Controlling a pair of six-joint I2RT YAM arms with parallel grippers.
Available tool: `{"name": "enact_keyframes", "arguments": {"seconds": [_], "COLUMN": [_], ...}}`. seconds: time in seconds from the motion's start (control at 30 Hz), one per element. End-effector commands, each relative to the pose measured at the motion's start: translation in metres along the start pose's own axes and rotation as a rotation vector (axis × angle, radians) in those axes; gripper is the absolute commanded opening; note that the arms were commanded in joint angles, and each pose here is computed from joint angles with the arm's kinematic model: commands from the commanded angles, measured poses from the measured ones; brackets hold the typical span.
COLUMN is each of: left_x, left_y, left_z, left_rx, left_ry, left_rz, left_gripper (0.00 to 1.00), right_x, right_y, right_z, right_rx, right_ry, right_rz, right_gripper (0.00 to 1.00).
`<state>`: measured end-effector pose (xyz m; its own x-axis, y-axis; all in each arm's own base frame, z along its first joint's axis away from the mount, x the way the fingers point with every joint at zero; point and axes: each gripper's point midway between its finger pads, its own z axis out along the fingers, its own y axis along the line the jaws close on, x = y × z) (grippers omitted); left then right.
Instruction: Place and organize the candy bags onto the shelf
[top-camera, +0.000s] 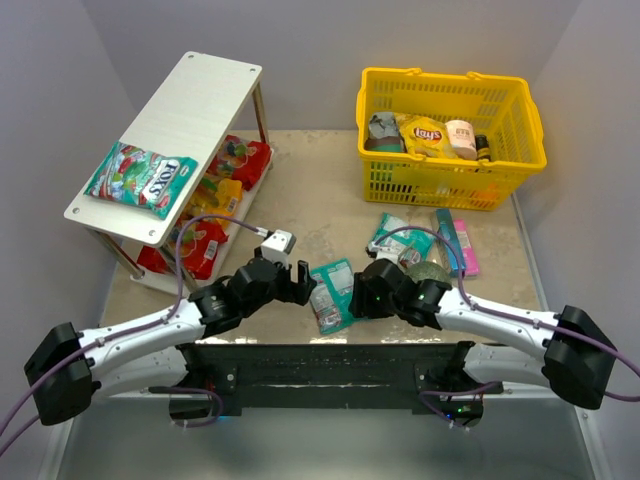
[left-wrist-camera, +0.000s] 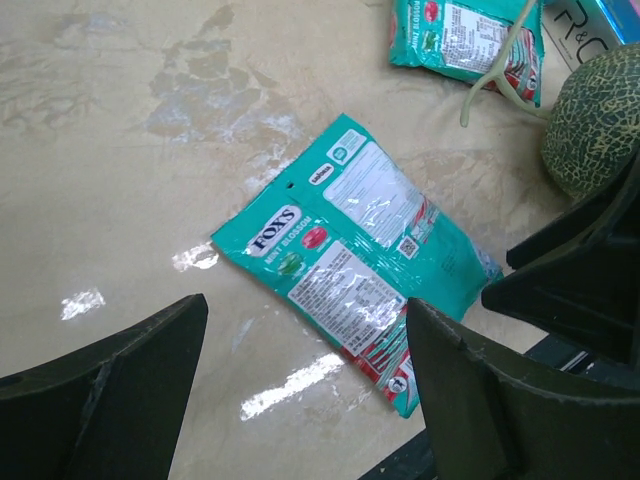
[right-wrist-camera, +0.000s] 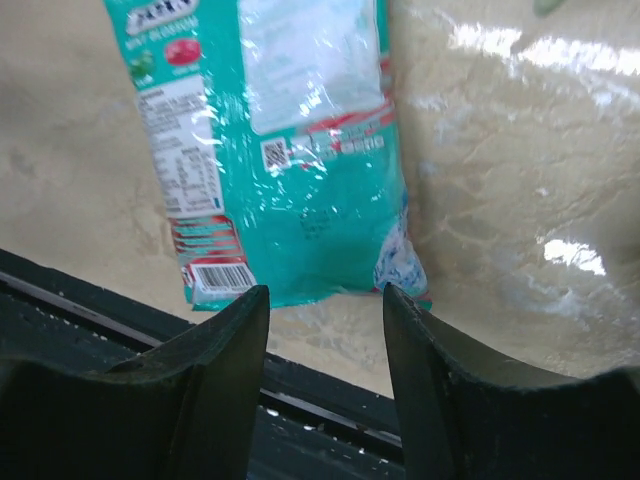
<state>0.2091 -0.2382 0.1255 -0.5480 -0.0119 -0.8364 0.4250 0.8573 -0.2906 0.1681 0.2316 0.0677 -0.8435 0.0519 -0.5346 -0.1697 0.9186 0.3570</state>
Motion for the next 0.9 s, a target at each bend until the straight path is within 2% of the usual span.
{"name": "enact_keyframes", "arguments": {"seconds": [0.0,0.13,0.3,0.37,0.5,0.6,0.87], "left_x": [-0.017,-0.012,0.013,0.025,0.05,0.068,0.1], "left_y": [-0.022,-0.029,-0.025,-0.021,-0.01,-0.005,-0.002], "left_z": [0.016,0.03,0.048,0.055,0.061,0.06,0.056], "left_rx": [0.087,0.107,0.074,0.051,0.008,-0.003,-0.005], "left_ry": [-0.082,-0.083,-0.032,-0.006,0.051,0.087,0.146], "left_rz": [-0.002,0.017,0.055,0.068,0.08,0.072,0.054], "left_gripper": [0.85,0.81,0.76,0.74,0.6,0.55,0.5], "right_x": [0.024,0.048,0.042,0.032,0.008,-0.01,-0.056], "right_y": [0.001,-0.008,-0.016,-0.015,-0.024,-0.026,-0.017], "right_z": [0.003,0.015,0.033,0.037,0.048,0.054,0.061], "right_rx": [-0.031,-0.036,0.011,0.027,0.091,0.096,0.068], "right_ry": [0.078,0.125,0.07,0.038,-0.014,-0.042,-0.125], "right_rz": [0.114,0.167,0.194,0.19,0.175,0.175,0.133], "right_gripper": [0.52,0.49,0.46,0.45,0.43,0.43,0.44]}}
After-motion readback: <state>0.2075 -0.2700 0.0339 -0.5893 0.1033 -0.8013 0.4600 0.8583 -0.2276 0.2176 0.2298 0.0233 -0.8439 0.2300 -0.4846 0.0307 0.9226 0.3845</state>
